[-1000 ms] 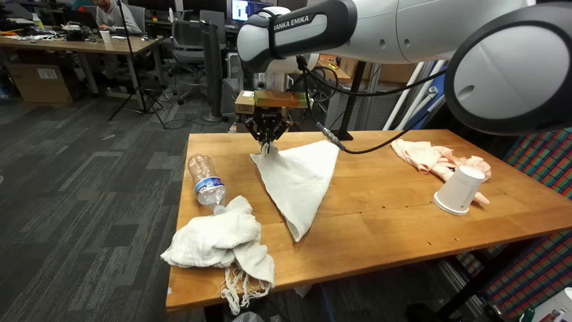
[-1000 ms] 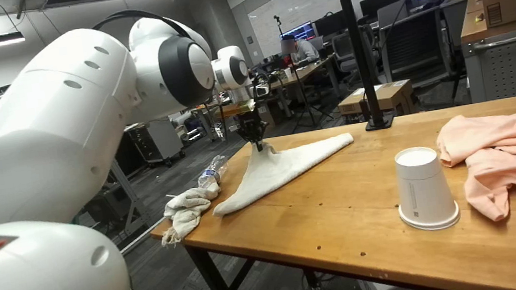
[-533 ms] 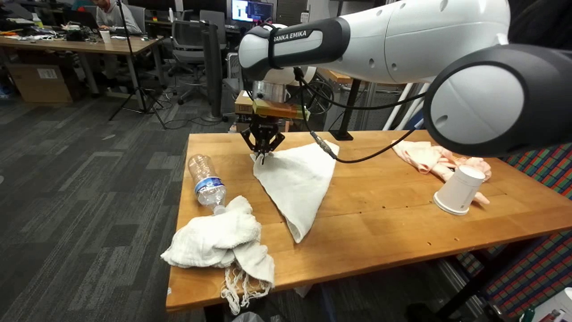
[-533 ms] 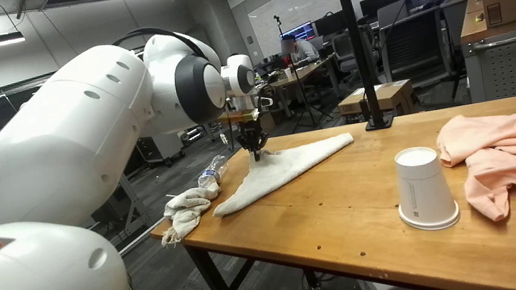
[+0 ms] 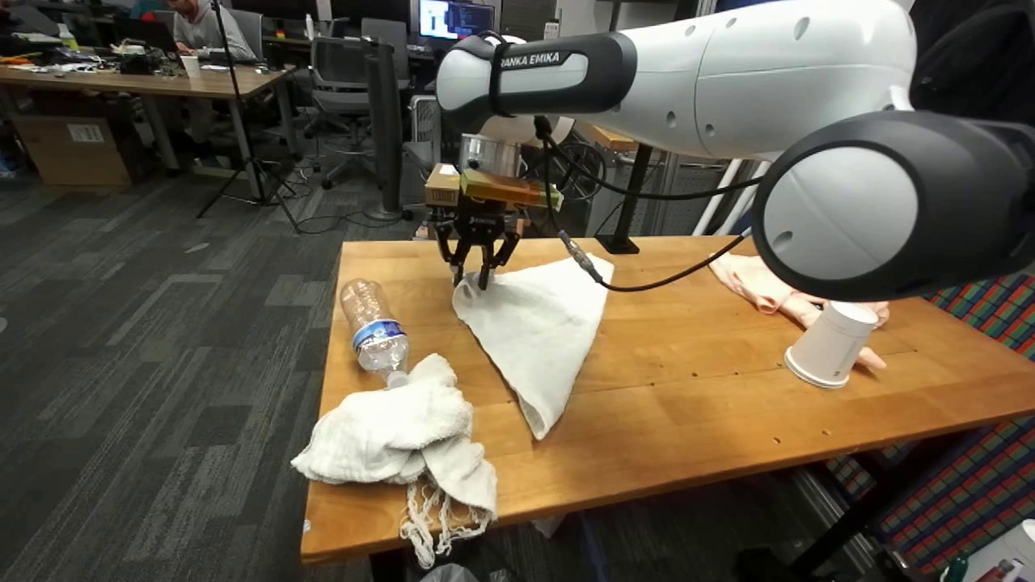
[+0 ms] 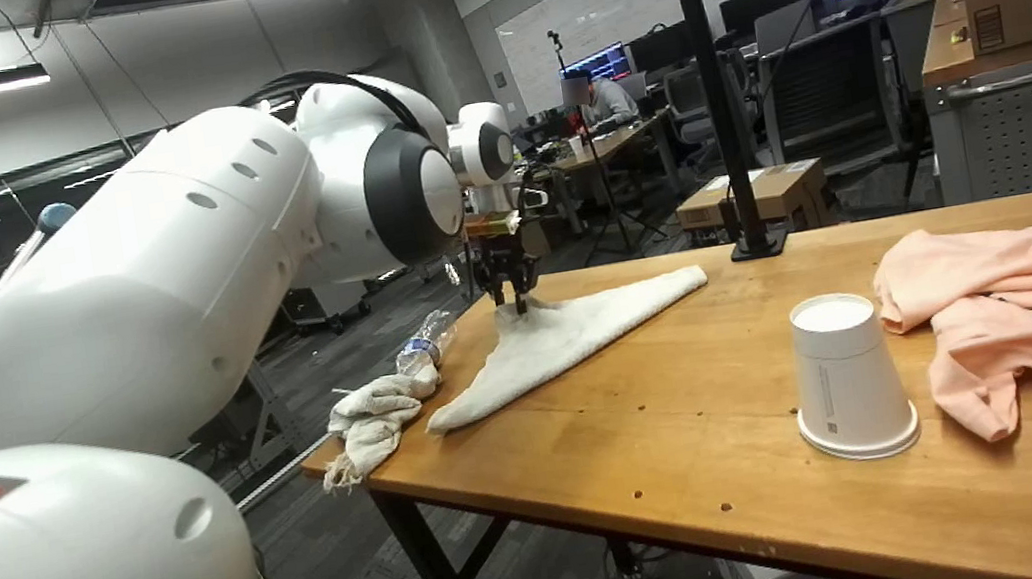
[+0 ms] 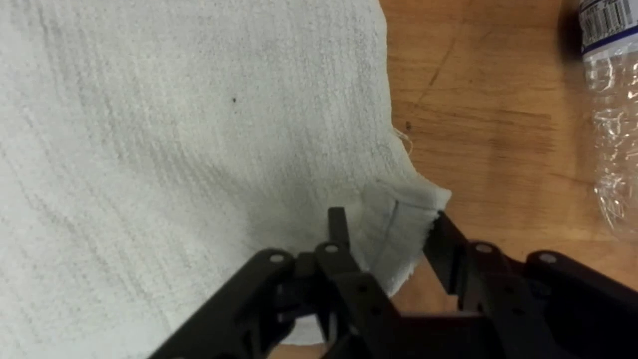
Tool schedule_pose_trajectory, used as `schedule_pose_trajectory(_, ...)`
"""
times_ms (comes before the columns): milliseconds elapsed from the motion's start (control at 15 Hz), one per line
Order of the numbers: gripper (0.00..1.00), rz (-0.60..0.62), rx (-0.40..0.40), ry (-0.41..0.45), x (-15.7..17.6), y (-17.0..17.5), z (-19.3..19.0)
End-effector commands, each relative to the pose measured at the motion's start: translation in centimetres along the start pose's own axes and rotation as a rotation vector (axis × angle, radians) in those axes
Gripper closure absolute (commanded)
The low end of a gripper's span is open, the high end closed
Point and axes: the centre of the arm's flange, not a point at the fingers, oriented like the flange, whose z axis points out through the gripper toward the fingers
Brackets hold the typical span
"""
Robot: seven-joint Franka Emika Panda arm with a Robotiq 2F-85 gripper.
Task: Fold the towel
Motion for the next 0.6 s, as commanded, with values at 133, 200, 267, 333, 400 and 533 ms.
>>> schedule_pose_trajectory(133, 0.09, 0.017, 0.012, 0.078, 0.8, 2.8, -5.5)
schedule_pose_trajectory(200, 0.02, 0.026, 0.005, 0.095, 0.6, 3.7, -6.0)
schedule_pose_trajectory(267, 0.0, 0.037, -0.007, 0.114, 0.1, 5.0, -6.4)
schedule_pose_trajectory(333, 0.0, 0.051, -0.017, 0.131, -0.3, 6.1, -7.0)
schedule_pose_trajectory(400, 0.0, 0.068, -0.029, 0.149, -0.4, 7.3, -7.4)
schedule_pose_trajectory(533, 0.0, 0.111, -0.042, 0.184, -1.0, 10.1, -8.2)
